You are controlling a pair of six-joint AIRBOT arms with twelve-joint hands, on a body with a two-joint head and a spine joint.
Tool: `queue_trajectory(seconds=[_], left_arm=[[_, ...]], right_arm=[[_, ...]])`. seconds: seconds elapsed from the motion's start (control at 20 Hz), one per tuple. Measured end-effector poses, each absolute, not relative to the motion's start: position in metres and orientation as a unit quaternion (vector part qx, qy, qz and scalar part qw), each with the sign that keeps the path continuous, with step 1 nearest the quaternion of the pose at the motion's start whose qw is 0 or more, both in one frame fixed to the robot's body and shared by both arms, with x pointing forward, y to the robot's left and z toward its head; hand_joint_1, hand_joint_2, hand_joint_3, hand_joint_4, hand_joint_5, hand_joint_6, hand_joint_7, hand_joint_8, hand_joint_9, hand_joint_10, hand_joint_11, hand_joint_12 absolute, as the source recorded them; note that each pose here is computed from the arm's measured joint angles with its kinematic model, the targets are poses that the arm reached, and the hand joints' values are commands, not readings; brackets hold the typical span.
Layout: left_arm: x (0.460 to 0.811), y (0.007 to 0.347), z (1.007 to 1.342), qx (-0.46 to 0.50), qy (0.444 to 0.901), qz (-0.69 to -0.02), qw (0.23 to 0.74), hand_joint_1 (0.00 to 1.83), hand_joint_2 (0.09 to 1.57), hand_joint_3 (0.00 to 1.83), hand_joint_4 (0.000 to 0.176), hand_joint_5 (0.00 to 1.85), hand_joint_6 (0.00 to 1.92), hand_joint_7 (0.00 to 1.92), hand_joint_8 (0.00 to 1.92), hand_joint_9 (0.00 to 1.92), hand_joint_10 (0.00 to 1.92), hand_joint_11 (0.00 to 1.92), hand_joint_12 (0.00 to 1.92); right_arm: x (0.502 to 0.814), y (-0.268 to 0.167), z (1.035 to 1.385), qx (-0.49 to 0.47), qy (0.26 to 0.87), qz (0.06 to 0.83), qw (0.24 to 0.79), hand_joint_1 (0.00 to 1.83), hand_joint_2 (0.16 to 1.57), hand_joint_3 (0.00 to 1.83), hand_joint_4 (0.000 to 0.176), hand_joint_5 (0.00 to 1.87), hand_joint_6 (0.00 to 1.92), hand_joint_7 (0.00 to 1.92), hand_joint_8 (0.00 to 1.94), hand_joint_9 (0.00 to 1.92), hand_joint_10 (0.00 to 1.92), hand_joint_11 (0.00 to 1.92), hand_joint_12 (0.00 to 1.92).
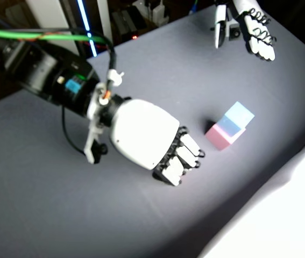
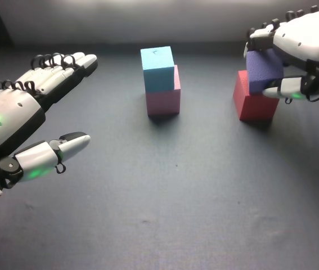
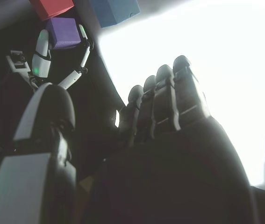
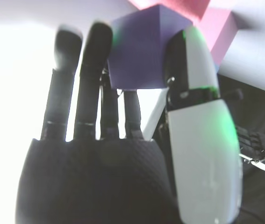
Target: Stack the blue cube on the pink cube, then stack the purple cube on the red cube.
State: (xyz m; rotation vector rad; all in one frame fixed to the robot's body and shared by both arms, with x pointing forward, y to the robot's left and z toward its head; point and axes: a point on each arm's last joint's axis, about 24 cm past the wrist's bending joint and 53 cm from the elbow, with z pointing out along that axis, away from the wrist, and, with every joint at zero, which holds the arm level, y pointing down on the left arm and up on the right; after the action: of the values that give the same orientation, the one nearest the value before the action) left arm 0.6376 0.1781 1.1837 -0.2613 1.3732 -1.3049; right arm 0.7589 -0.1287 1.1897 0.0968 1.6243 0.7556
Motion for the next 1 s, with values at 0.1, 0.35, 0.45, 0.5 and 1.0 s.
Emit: queue_trajectory(seconds=[0.1, 0.35, 0.45, 0.5, 1.0], left_arm=[[0.638, 0.179, 1.183, -0.113, 0.586, -0.558, 0.577, 0.73, 1.37, 0.00, 0.002, 0.02, 0.01, 0.00, 0.00, 0.00, 0.00, 0.00, 0.00], [0.638, 0.180, 1.183, -0.114, 0.586, -0.558, 0.576, 0.76, 1.37, 0.00, 0.003, 0.03, 0.00, 0.00, 0.00, 0.00, 0.00, 0.00, 0.00], [0.638, 0.179, 1.183, -0.114, 0.587, -0.558, 0.576, 0.80, 1.36, 0.00, 0.000, 0.03, 0.00, 0.00, 0.00, 0.00, 0.00, 0.00, 0.00], [0.637, 0.179, 1.183, -0.114, 0.586, -0.558, 0.575, 0.81, 1.36, 0.00, 0.003, 0.03, 0.00, 0.00, 0.00, 0.00, 0.00, 0.00, 0.00], [0.632, 0.183, 1.176, -0.127, 0.586, -0.559, 0.573, 0.85, 1.31, 0.00, 0.024, 0.02, 0.00, 0.00, 0.00, 0.00, 0.00, 0.00, 0.00]], right_arm=[[0.760, -0.130, 1.187, 0.047, 0.710, 0.329, 0.621, 1.02, 1.36, 0.00, 0.000, 0.04, 0.16, 0.16, 0.30, 0.13, 1.06, 0.05, 1.79], [0.761, -0.130, 1.186, 0.050, 0.711, 0.330, 0.619, 1.02, 1.35, 0.00, 0.025, 0.00, 0.00, 0.00, 0.00, 0.00, 0.86, 0.00, 1.62], [0.761, -0.130, 1.186, 0.050, 0.711, 0.330, 0.618, 1.07, 1.35, 0.00, 0.021, 0.00, 0.00, 0.00, 0.00, 0.00, 0.82, 0.00, 1.62], [0.761, -0.130, 1.186, 0.050, 0.711, 0.330, 0.618, 1.08, 1.35, 0.00, 0.023, 0.00, 0.00, 0.00, 0.00, 0.00, 0.71, 0.00, 1.56], [0.713, -0.151, 1.192, 0.038, 0.699, 0.326, 0.635, 0.81, 1.37, 0.01, 0.084, 0.00, 0.00, 0.00, 0.00, 0.00, 0.22, 0.00, 1.25]])
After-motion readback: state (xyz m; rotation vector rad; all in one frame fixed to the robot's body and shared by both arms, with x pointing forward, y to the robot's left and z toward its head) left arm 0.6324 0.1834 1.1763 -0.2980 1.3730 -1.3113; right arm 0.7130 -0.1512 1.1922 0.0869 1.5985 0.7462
